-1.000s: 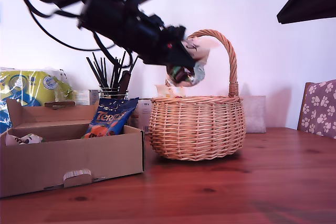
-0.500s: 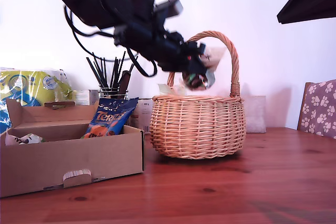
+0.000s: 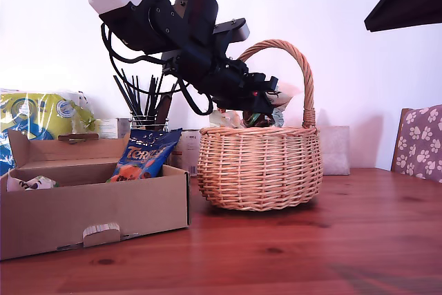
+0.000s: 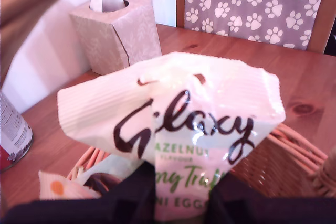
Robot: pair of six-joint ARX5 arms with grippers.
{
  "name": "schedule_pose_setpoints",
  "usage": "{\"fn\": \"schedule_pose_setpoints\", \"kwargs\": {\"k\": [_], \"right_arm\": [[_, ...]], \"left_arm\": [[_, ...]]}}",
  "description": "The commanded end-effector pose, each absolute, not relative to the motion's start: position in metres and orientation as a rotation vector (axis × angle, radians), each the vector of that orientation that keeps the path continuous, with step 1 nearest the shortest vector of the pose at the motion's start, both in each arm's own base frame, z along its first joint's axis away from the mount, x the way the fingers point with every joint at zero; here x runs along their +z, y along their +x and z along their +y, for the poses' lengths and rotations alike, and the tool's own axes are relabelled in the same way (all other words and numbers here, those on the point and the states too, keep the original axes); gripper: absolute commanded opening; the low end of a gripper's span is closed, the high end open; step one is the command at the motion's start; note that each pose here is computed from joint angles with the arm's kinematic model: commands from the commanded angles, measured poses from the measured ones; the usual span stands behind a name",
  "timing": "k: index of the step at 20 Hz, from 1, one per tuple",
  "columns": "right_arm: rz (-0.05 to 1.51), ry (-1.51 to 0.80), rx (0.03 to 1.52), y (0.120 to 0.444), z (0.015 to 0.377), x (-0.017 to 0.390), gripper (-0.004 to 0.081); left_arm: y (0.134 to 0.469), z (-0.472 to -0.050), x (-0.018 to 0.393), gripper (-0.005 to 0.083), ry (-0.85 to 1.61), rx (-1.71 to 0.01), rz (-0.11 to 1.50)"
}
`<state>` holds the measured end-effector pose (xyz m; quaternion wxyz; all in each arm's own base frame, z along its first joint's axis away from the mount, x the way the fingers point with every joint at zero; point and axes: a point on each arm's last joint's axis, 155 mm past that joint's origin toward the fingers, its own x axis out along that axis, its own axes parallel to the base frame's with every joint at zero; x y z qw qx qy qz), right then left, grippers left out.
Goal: Move the bags of Easter eggs from the cardboard box on the left into the woven basket on the right side.
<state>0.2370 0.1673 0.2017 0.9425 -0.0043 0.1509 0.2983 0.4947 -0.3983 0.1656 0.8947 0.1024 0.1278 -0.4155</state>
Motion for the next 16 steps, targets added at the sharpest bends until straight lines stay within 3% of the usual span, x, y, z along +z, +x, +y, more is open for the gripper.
{"fn": "schedule_pose_setpoints", "kwargs": {"k": [1,2,3,9,11,15,16], "right_arm": [[0.303,-0.007,0.613,0.236,0.168,0.203,-0.0012],[0.303,-0.007,0.613,0.236,0.168,0.203,-0.0012],[0.303,-0.007,0.613,0.236,0.168,0.203,-0.0012],[0.306,-0.003,0.638,0.234,0.172,0.203,-0.0012],[0.305,-0.003,0.638,0.234,0.172,0.203,-0.0012],[0.304,-0.003,0.637,0.234,0.172,0.203,-0.0012],[0.304,-0.004,0.637,0.234,0.172,0.203,-0.0012]], "left_arm": [[0.495,-0.407,0.158,0.0400,0.210,-0.870,0.254],[0.495,-0.409,0.161,0.0510,0.208,-0.872,0.242],[0.493,-0.411,0.162,0.0555,0.210,-0.876,0.239],[0.496,-0.409,0.162,0.0546,0.220,-0.859,0.238],[0.495,-0.405,0.162,0.0447,0.230,-0.843,0.270],[0.473,-0.389,0.165,0.0057,0.308,-0.859,0.387],[0.466,-0.384,0.166,0.0009,0.316,-0.860,0.423]]}}
